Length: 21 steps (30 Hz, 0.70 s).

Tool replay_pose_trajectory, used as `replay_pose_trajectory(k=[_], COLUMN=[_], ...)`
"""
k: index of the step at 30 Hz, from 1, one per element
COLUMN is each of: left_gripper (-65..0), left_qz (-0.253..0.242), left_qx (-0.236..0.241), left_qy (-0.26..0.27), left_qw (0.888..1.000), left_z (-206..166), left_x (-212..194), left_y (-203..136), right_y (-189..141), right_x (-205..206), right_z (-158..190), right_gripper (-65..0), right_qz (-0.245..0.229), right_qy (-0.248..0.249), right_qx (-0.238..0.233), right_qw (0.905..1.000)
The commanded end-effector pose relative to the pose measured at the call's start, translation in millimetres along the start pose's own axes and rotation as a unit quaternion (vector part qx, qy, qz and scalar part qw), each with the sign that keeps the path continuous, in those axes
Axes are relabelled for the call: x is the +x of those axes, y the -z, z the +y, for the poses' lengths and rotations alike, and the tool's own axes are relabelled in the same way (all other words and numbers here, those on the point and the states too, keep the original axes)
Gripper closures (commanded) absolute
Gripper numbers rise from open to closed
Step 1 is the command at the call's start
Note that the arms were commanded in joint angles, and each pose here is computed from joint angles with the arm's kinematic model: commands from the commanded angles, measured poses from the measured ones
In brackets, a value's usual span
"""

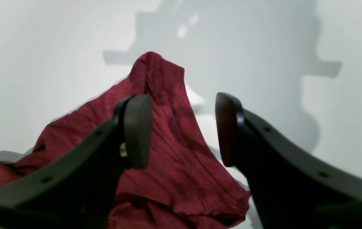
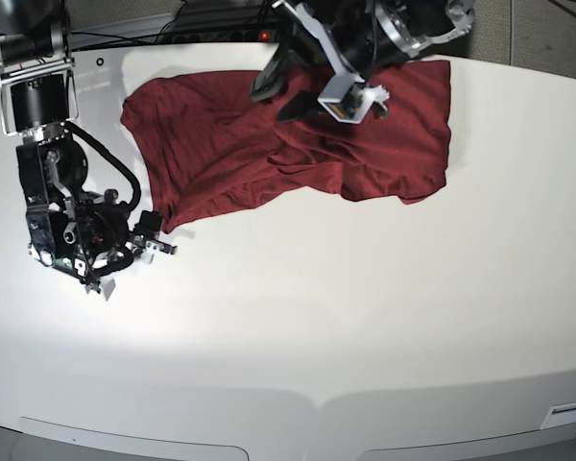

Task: Fold the T-shirt properly
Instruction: 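Move the right gripper to the shirt's opposite end and grasp it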

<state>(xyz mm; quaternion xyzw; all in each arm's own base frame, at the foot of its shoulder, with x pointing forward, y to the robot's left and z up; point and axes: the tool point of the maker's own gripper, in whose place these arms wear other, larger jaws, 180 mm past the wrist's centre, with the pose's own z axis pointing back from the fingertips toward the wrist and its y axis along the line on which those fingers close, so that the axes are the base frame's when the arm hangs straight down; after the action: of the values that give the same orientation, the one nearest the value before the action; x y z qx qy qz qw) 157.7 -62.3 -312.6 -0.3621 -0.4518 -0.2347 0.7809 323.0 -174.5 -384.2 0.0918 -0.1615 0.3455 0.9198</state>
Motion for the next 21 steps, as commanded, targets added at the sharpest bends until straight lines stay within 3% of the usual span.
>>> replay_pose_trajectory(k=[1,7,14,17,21], left_gripper=[-26.2,-26.2,-26.2,-26.2,-26.2], left_qz=[-0.018,0.033,0.063,0.08,0.106], left_qx=[0.013,0.18,0.238,0.249,0.268], left_qy=[0.013,0.015,-0.008,-0.025,-0.005], left_qw=[1.0,0.983,0.969,0.965,0.958], left_z=[7,89,127,138,156], left_x=[13,0,-29,-60,-88], left_y=[-1,-25,-48,-49,-47], right_y=[-11,-11,-15,-19,-26], right_x=[12,12,18,15,4], right_z=[-10,-10,17,16,10], right_gripper=[-32.1,-32.1,-32.1,-32.1,-32.1], right_qz=[-0.018,-0.018,-0.033,-0.032,-0.021], right_qy=[-0.007,-0.007,0.007,0.009,0.014], right_qx=[-0.015,-0.014,0.064,0.07,0.074], right_qw=[0.9997,0.9997,0.9974,0.997,0.9969])
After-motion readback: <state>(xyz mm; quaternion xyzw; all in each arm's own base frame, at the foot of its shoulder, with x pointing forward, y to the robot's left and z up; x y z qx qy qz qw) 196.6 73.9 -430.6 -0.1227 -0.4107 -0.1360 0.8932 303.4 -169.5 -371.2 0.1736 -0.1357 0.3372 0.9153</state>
